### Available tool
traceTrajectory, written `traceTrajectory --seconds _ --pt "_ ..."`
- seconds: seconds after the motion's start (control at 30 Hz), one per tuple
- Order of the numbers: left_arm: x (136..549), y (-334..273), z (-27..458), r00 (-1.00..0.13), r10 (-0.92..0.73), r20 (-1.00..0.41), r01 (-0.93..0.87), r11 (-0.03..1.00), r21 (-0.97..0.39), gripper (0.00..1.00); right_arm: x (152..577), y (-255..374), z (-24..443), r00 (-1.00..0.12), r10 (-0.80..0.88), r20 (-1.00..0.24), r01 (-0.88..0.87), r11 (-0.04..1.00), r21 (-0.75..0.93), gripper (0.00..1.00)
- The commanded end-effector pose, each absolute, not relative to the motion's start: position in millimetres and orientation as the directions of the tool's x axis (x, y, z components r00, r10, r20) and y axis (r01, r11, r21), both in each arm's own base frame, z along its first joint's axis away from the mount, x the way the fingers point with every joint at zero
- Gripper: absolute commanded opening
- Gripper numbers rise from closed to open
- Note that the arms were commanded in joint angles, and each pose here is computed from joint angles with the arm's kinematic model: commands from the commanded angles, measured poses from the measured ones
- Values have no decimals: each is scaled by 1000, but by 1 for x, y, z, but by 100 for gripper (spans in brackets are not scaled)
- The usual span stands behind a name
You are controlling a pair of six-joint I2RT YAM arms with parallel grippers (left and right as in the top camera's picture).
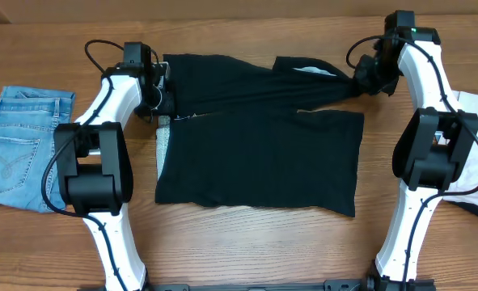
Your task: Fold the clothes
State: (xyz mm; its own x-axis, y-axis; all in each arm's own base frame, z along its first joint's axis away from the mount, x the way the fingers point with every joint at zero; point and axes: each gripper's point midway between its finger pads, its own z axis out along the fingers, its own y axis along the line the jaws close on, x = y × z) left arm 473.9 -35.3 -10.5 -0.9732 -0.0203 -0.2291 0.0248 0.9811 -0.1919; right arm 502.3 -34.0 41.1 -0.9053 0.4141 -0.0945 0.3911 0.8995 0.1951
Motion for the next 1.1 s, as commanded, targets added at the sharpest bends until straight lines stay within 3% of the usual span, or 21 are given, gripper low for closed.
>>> traceTrajectory --seconds 0.0,0.1,0.23,0.37,0.4,0.43,0.47,0.57,0.7,0.9,1.07 --pt "356 -21 -130 -972 -29 232 -56 992 -113 4 477 -81 48 -871 484 -78 482 875 45 9" --pt "342 -21 -126 -957 -29 289 -63 992 -110 4 422 -73 48 -865 484 131 484 875 -35 16" --pt "337 -21 -125 -951 -22 307 -58 992 -111 4 434 -68 51 -899 428 94 430 903 0 19" --pt "337 -21 -125 -952 -22 306 -59 992 -111 4 486 -37 103 -975 182 -125 175 982 69 28" --pt "337 -21 -125 -952 -22 306 -59 992 -111 4 502 -22 120 -975 84 -204 70 995 76 34" --pt "338 -21 -125 -953 -22 303 -58 992 -111 4 517 -6 133 -961 -12 -278 -30 998 61 56" --pt "338 -21 -125 -953 -22 304 -59 992 -111 4 533 20 141 -923 -155 -353 -174 984 23 62" --pt "338 -21 -125 -953 -22 303 -58 992 -111 5 550 77 126 -830 -389 -401 -409 912 -36 61" --pt "339 -21 -125 -954 -22 299 -58 992 -111 5 544 129 69 -794 -492 -357 -542 839 52 61" --pt "340 -21 -126 -955 -23 296 -58 992 -111 5 545 138 15 -811 -507 -292 -542 839 51 62" --pt "341 -21 -126 -956 -23 292 -58 992 -112 5 554 130 18 -836 -458 -300 -483 876 8 48"
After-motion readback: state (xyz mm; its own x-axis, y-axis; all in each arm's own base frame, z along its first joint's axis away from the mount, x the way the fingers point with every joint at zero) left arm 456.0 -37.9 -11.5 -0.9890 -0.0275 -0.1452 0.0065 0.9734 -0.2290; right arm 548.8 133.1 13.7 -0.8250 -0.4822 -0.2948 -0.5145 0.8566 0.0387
